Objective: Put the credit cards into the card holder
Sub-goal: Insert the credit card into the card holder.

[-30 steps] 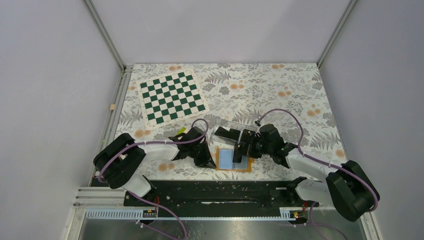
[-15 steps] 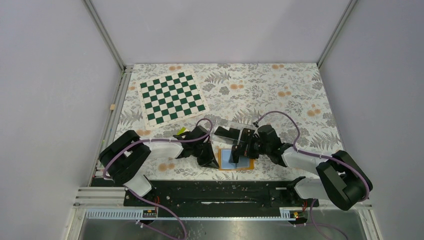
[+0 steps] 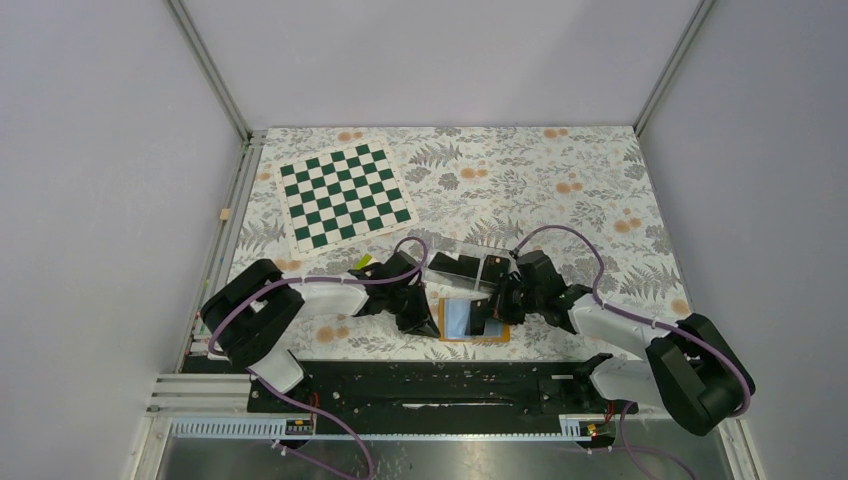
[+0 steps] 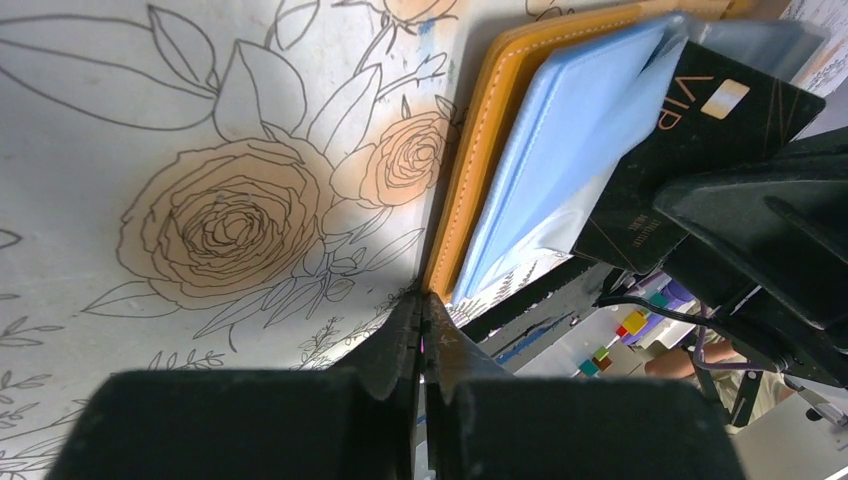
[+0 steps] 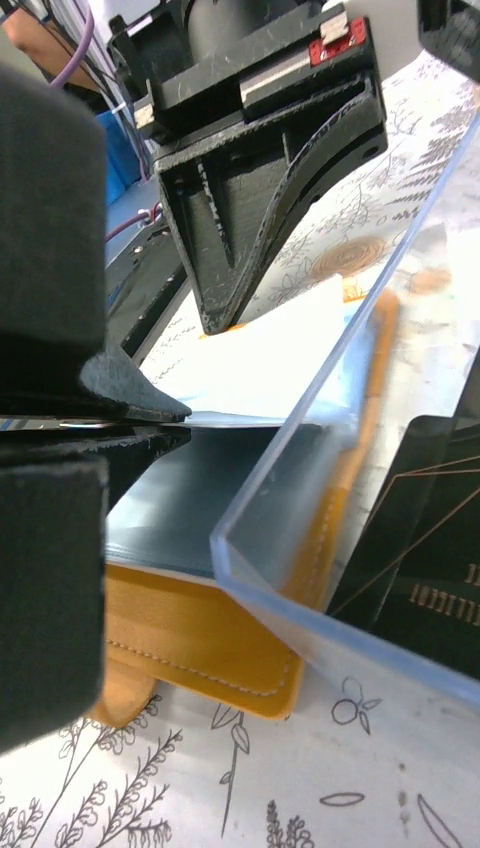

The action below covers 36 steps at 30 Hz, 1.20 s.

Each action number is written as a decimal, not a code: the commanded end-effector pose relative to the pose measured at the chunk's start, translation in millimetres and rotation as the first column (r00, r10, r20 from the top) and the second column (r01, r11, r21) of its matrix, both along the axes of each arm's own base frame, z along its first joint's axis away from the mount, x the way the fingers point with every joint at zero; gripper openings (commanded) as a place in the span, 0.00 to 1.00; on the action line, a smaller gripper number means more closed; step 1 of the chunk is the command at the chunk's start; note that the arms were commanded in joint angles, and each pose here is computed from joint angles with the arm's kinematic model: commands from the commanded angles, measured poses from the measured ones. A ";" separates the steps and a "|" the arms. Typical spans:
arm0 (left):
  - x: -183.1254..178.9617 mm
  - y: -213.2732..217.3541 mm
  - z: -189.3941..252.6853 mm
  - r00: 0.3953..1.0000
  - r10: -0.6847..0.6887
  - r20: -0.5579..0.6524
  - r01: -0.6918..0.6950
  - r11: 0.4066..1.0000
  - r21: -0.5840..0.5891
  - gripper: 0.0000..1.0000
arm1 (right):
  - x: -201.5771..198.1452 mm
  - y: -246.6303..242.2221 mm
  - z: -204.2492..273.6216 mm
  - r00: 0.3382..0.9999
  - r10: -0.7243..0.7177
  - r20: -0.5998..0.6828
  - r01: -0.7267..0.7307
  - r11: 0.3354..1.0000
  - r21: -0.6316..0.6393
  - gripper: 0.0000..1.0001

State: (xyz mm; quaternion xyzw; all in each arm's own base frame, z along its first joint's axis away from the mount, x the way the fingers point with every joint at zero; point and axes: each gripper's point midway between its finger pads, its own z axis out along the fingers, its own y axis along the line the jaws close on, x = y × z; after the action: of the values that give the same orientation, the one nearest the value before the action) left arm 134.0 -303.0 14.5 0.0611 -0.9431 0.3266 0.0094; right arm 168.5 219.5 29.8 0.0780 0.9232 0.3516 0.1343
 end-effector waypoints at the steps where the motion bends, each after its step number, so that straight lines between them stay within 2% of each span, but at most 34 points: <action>1: -0.9 11.9 -23.7 1.000 0.001 0.005 -0.001 0.995 0.102 0.00 | -15.8 -12.6 -11.3 0.998 0.033 -0.062 -0.038 0.995 -0.087 0.00; 6: 0.8 9.2 -23.4 1.000 -0.013 0.006 0.012 0.995 0.098 0.00 | -20.0 1.9 -16.6 0.987 0.121 -0.107 -0.125 0.992 -0.030 0.00; 11: 0.5 8.9 -25.2 1.000 -0.026 0.000 0.025 0.994 0.109 0.00 | -14.6 15.4 -14.0 0.983 0.158 -0.097 -0.156 0.987 0.032 0.00; 15: 1.0 8.1 -26.5 0.999 -0.036 -0.005 0.037 0.992 0.117 0.00 | -24.0 2.6 -25.5 0.970 0.174 -0.171 -0.186 0.981 -0.057 0.00; 21: 3.3 6.9 -26.5 0.999 -0.052 -0.004 0.052 0.990 0.132 0.00 | -29.7 -16.7 -25.0 0.959 0.187 -0.213 -0.226 0.958 -0.176 0.00; 36: 11.4 6.2 -23.7 0.995 -0.103 0.017 0.099 0.979 0.179 0.00 | -43.9 -15.6 -21.7 0.923 0.242 -0.299 -0.295 0.944 -0.148 0.00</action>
State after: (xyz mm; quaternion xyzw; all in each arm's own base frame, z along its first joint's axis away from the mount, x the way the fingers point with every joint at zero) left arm 131.0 -311.7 15.0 0.0144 -0.9525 0.3001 0.0491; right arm 158.9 224.0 26.9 -0.0078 0.9497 0.3111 0.0335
